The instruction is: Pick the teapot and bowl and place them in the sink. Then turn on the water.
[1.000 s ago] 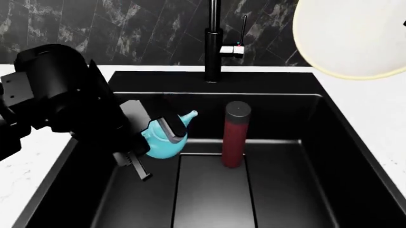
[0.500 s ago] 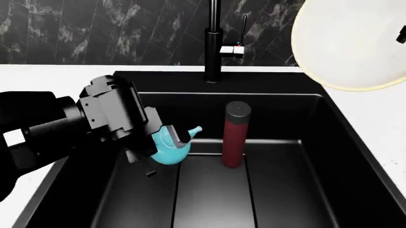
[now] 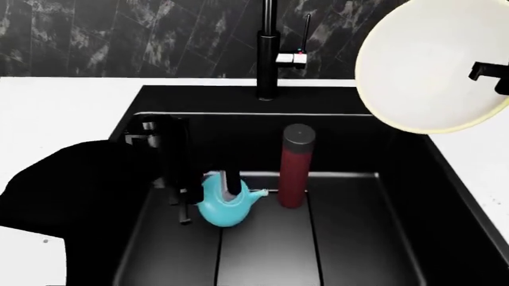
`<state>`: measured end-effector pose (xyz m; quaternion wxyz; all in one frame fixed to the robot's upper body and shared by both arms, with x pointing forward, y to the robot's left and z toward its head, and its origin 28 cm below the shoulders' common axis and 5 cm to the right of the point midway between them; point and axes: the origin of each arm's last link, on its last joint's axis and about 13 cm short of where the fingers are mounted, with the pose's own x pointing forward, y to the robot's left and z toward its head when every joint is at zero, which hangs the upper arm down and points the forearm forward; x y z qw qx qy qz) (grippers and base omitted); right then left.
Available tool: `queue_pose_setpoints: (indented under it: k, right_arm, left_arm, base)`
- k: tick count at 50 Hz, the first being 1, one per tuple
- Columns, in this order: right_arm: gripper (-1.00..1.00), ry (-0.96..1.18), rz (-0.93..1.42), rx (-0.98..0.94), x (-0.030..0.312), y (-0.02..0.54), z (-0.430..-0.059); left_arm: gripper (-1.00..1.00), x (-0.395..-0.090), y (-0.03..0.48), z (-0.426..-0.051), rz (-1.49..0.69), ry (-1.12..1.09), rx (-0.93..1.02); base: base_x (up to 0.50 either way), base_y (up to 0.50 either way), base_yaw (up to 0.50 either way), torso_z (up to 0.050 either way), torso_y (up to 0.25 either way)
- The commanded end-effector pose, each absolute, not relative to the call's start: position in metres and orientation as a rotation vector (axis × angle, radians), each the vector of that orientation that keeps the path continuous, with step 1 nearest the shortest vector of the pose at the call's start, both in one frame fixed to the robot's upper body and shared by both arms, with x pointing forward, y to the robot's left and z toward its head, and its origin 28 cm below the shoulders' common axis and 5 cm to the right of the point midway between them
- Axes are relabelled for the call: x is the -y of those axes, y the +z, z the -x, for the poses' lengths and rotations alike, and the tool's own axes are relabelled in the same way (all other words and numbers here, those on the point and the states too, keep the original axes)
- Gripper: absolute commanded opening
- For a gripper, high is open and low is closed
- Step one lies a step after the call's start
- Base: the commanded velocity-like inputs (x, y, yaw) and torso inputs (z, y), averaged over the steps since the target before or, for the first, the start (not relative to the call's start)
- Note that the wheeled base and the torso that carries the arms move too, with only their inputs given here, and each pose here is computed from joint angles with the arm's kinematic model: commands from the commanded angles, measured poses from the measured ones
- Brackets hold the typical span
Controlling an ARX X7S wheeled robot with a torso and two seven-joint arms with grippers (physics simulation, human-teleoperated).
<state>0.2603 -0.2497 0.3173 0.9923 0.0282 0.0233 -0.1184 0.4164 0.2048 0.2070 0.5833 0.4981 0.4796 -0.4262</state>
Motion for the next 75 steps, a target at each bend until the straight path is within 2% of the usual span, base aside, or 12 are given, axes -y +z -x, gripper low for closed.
queue_pose_setpoints:
  k: [1, 13, 26, 27, 43, 61, 70, 75]
  right_arm:
    - [-1.00, -0.235, -0.058, -0.043, 0.251, 0.314, -0.263]
    - [-1.00, -0.222, -0.058, -0.026, 0.250, 0.319, -0.260]
    - [-1.00, -0.219, -0.059, -0.027, 0.249, 0.318, -0.261]
    - [-1.00, -0.219, -0.060, -0.028, 0.248, 0.318, -0.261]
    - [-1.00, -0.212, -0.058, -0.018, 0.249, 0.324, -0.259]
    - [-1.00, -0.187, -0.035, 0.010, 0.237, 0.340, -0.258]
    - [-1.00, -0.197, -0.001, -0.008, 0.240, 0.338, -0.257]
    - [-1.00, -0.189, 0.049, -0.027, 0.239, 0.336, -0.254]
  left_arm:
    - [-1.00, -0.201, 0.204, -0.427, -1.262, -1.023, -1.135]
    - [-1.00, -0.203, 0.205, -0.423, -1.245, -1.027, -1.149]
    - [-1.00, -0.203, 0.203, -0.421, -1.226, -1.036, -1.154]
    - [1.00, -0.203, 0.203, -0.421, -1.226, -1.034, -1.153]
    - [1.00, -0.207, 0.233, -0.411, -1.201, -0.993, -1.134]
    - [1.00, -0.222, 0.298, -0.370, -1.170, -0.880, -1.118]
    - [1.00, -0.222, 0.324, -0.346, -1.054, -0.863, -1.064]
    - [1.00, -0.222, 0.346, -0.328, -0.917, -0.854, -1.002]
  base:
    - [0.00, 0.00, 0.00, 0.000, -0.178]
    - [0.00, 0.00, 0.00, 0.000, -0.175]
    - [0.00, 0.00, 0.00, 0.000, 0.000]
    - [0.00, 0.00, 0.00, 0.000, 0.000]
    - [0.00, -0.01, 0.00, 0.000, 0.000]
    - [0.00, 0.00, 0.00, 0.000, 0.000]
    - [0.00, 0.00, 0.00, 0.000, 0.000]
    - [0.00, 0.00, 0.00, 0.000, 0.000]
